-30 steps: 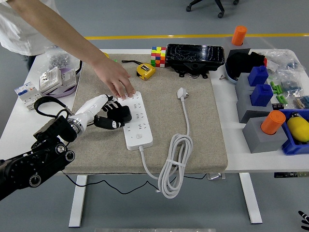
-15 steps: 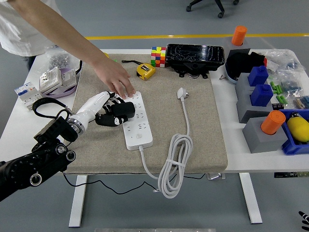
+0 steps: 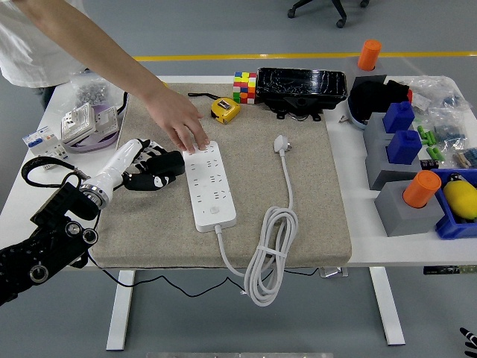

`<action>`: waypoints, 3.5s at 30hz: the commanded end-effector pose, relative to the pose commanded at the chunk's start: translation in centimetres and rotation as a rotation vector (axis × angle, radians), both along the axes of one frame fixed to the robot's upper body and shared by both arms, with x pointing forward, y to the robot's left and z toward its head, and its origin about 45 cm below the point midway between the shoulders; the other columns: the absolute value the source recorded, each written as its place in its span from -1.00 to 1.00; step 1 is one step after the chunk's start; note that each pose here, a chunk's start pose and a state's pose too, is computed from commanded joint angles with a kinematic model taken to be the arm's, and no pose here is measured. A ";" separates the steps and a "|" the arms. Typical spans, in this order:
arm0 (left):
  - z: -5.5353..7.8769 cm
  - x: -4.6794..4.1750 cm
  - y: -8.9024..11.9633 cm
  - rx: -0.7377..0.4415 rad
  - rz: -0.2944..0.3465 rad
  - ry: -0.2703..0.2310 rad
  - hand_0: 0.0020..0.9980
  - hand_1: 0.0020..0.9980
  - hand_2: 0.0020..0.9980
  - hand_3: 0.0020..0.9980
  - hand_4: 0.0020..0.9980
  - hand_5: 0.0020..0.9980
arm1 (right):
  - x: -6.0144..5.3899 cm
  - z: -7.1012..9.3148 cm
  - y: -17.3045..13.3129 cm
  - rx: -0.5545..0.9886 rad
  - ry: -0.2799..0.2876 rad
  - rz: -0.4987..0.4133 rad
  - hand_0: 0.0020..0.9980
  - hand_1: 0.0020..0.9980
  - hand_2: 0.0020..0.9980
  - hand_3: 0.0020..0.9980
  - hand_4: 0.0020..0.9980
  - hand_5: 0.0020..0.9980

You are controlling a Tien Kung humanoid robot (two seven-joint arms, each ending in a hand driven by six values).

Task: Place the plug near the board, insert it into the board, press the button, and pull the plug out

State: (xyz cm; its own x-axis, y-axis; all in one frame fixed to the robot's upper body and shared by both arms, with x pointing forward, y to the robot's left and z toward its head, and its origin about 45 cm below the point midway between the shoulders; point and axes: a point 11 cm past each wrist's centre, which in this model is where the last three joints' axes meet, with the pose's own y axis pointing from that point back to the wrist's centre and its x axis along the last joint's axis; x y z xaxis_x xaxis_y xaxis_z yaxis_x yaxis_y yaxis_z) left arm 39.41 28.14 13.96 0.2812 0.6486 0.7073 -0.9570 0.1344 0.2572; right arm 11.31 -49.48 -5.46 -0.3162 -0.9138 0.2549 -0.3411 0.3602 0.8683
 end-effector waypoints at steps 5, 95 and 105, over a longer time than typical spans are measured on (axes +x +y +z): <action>-0.8 -0.25 0.2 0.011 0.005 0.024 0.15 0.30 0.17 0.19 0.70 -0.56 | 0.1 0.0 0.1 0.001 -0.003 0.002 0.31 0.33 0.32 0.11 0.83 0.01; 2.8 -2.86 8.1 -0.282 0.314 -0.150 0.07 0.27 0.16 0.17 0.56 -0.59 | 0.7 -0.8 1.3 0.007 0.006 0.016 0.31 0.32 0.32 0.10 0.83 0.01; 2.7 -2.83 7.9 -0.268 0.297 -0.135 0.08 0.27 0.16 0.17 0.56 -0.59 | 0.0 -1.0 1.2 0.012 0.033 0.023 0.31 0.32 0.32 0.10 0.82 0.01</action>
State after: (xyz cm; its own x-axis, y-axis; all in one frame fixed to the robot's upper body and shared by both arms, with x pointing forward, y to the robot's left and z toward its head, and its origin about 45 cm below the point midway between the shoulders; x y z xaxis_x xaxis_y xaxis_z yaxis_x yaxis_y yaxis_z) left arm 36.59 36.02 16.67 -0.0298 0.8533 0.5205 -0.9869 -0.1077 0.1201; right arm 11.30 -48.26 -6.42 -0.2868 -0.9238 0.2535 -0.3206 0.3419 0.8833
